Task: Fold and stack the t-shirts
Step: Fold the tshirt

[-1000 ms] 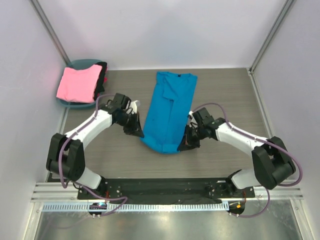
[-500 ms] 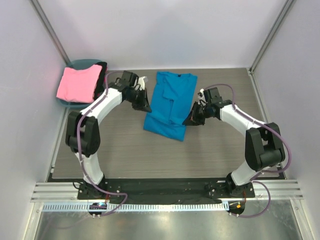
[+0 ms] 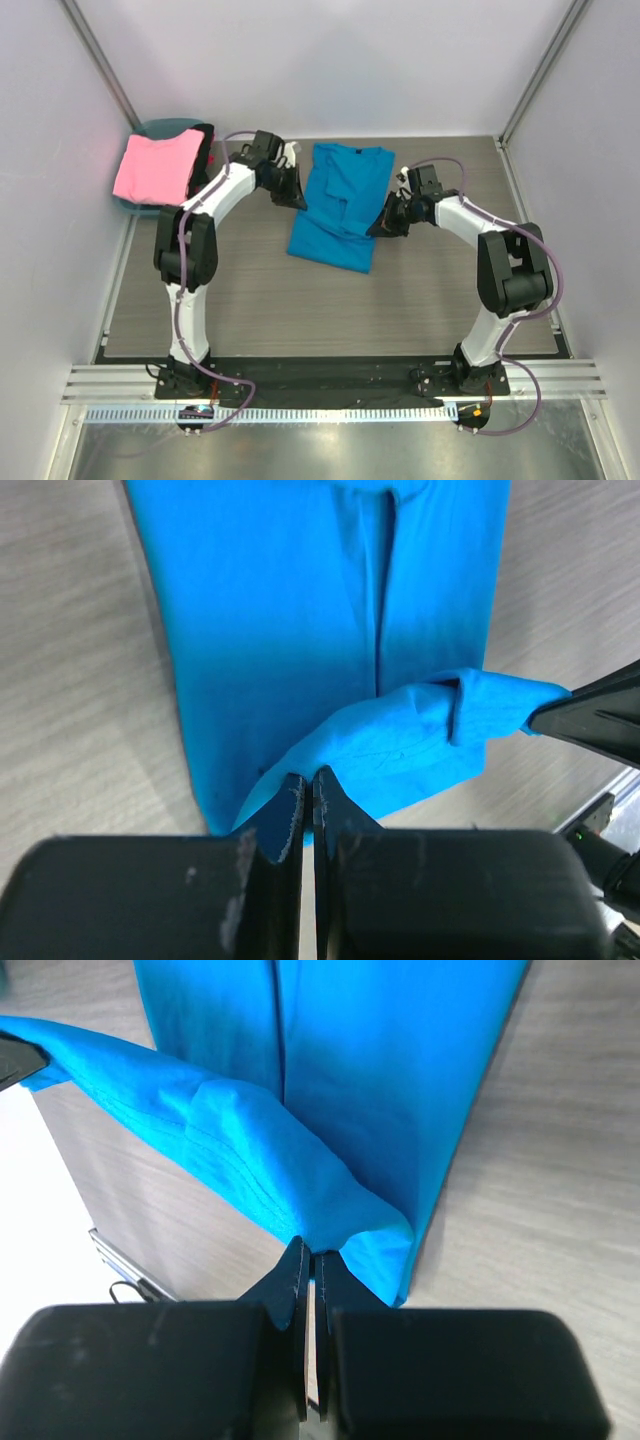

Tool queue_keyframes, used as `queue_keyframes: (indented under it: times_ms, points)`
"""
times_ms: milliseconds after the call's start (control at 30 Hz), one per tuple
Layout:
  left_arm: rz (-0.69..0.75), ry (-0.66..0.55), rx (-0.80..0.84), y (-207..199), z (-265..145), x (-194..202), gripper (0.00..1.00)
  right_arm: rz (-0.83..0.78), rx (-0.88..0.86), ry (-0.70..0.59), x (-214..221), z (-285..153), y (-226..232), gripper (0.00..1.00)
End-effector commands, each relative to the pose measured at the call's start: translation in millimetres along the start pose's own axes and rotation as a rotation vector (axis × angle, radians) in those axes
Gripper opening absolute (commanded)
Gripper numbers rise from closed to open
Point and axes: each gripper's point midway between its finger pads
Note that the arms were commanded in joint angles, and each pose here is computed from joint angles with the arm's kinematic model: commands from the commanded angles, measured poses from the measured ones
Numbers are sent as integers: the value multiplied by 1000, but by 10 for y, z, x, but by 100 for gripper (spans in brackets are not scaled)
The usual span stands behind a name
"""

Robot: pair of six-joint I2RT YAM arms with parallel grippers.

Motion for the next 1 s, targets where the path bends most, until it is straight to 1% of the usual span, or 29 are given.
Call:
queue_keyframes:
  times_ms: [0, 200, 500, 867, 933, 967]
  points:
    - [48, -64, 16, -17, 21, -271, 0, -59, -30, -70, -283, -14, 120, 1]
    - [46, -64, 15, 37, 159, -353, 0, -69, -15, -79, -403, 86, 76, 1]
    - [40, -99, -20, 171, 253, -505, 0, -84, -2, -93, -575, 214, 50, 1]
    - [64, -143, -16, 178, 345, -724, 0, -118, 16, -129, -779, 270, 49, 1]
    - [68, -150, -20, 202, 386, -754, 1, -129, 25, -150, -862, 270, 62, 2]
    - [71, -153, -19, 200, 386, -761, 6, -129, 29, -157, -889, 269, 56, 2]
Point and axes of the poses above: each gripper's point midway between its finger pads, its own z axis out along the fingers, its own y axis along the line the jaws close on, x = y × z, and after that the axes turned 1 degree about -z, right-handed
